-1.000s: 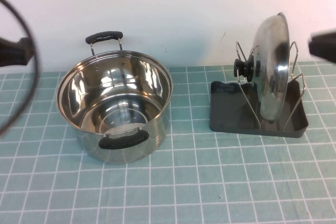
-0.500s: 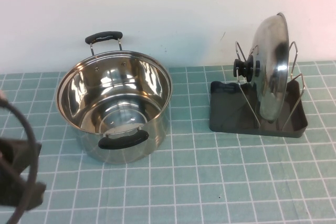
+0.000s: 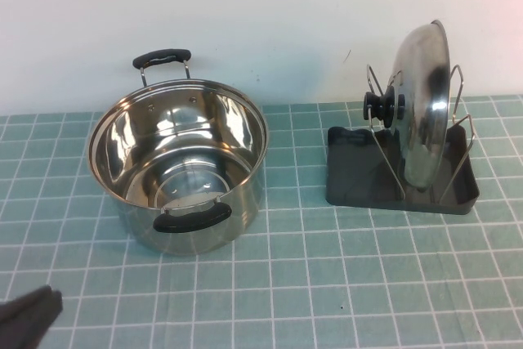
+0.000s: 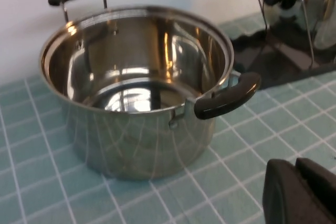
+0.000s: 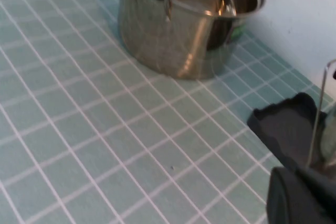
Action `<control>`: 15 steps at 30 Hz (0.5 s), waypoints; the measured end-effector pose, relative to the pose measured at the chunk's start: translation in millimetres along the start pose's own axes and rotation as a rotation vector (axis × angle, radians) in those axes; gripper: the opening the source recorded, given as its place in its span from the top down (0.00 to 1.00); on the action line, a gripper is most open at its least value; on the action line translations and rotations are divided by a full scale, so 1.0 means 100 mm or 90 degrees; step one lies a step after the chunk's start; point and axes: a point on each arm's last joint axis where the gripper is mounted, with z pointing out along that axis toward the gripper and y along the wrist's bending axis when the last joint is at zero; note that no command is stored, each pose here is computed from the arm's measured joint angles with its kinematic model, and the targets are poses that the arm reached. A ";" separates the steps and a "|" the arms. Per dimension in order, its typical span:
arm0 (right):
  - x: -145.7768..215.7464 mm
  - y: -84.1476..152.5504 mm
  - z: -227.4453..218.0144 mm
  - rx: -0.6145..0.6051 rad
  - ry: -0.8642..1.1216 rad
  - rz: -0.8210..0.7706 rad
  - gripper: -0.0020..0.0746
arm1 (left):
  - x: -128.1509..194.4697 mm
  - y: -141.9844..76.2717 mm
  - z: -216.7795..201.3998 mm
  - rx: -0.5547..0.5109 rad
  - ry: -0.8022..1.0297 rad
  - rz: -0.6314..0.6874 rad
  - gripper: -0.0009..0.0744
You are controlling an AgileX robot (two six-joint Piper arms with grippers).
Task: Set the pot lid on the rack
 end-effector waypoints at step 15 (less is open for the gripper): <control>0.21 0.08 0.11 0.018 -0.062 0.126 0.97 | 0.59 0.02 0.21 0.020 -0.110 0.072 0.99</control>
